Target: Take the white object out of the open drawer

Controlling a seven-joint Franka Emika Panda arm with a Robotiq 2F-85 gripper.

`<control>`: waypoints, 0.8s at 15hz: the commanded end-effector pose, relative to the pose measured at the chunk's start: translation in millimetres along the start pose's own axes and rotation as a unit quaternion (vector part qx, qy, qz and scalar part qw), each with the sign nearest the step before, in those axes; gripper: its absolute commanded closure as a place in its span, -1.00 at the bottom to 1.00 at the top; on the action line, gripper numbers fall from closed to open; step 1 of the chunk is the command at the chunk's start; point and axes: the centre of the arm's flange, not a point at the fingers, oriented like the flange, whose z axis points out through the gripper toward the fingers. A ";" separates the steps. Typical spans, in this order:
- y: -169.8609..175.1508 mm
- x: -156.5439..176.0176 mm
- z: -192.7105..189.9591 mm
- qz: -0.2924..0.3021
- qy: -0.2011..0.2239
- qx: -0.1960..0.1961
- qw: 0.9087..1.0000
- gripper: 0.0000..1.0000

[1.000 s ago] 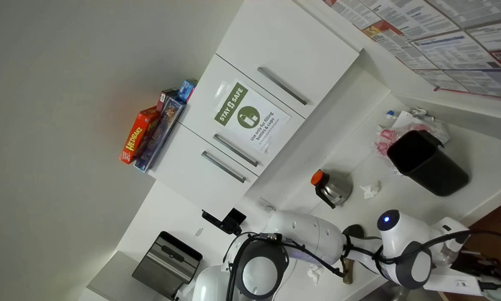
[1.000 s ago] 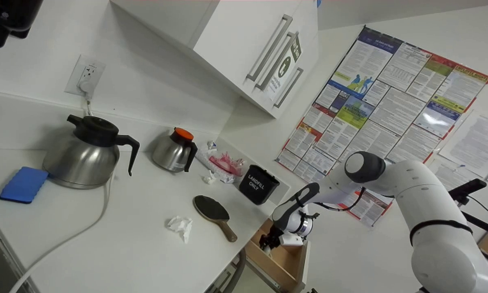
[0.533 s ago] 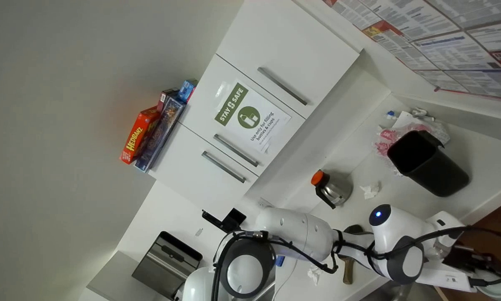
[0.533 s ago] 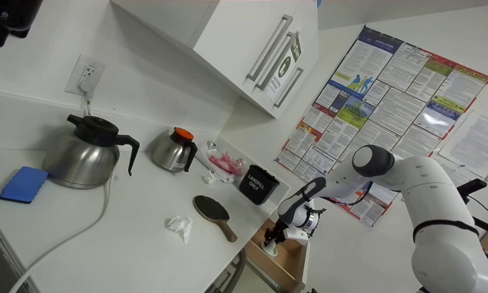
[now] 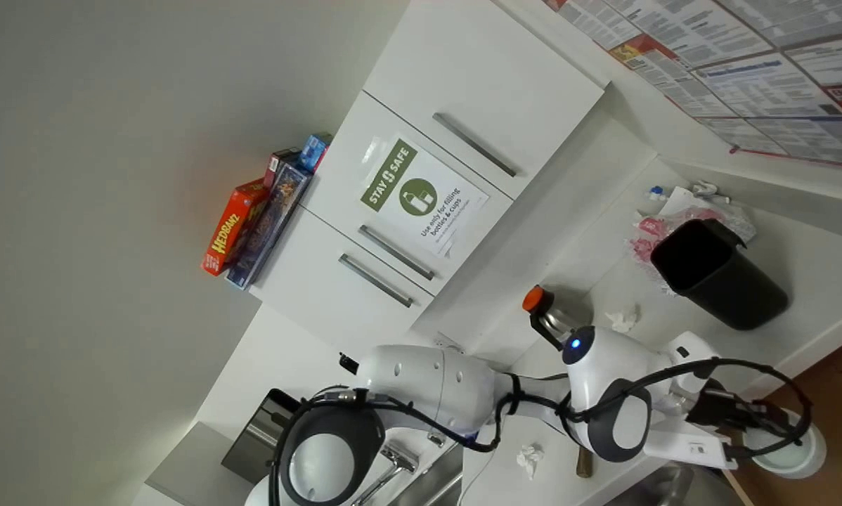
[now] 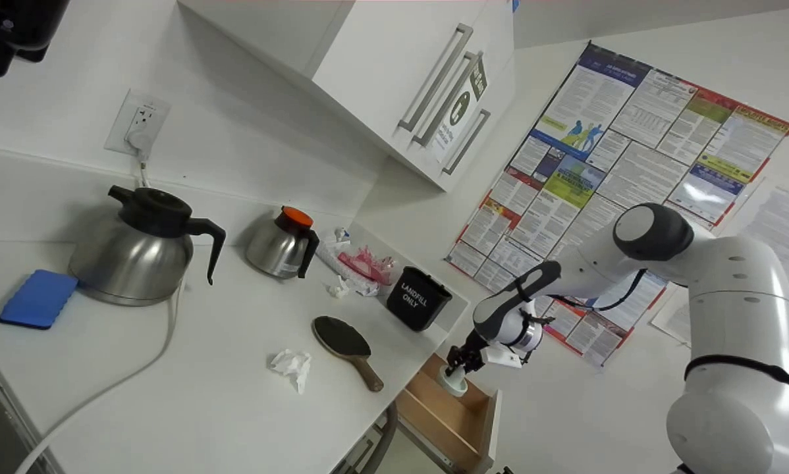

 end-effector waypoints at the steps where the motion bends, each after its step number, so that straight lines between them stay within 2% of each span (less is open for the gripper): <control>1: -24.1 -3.3 -64.6 -0.010 0.026 0.004 1.000 0.50; 7: -100.5 43.3 -106.1 -0.062 0.098 0.051 0.992 0.50; 9: -130.4 58.8 -103.6 -0.076 0.108 0.066 0.989 0.50; 12: -161.8 74.6 -90.2 -0.093 0.112 0.067 0.987 0.50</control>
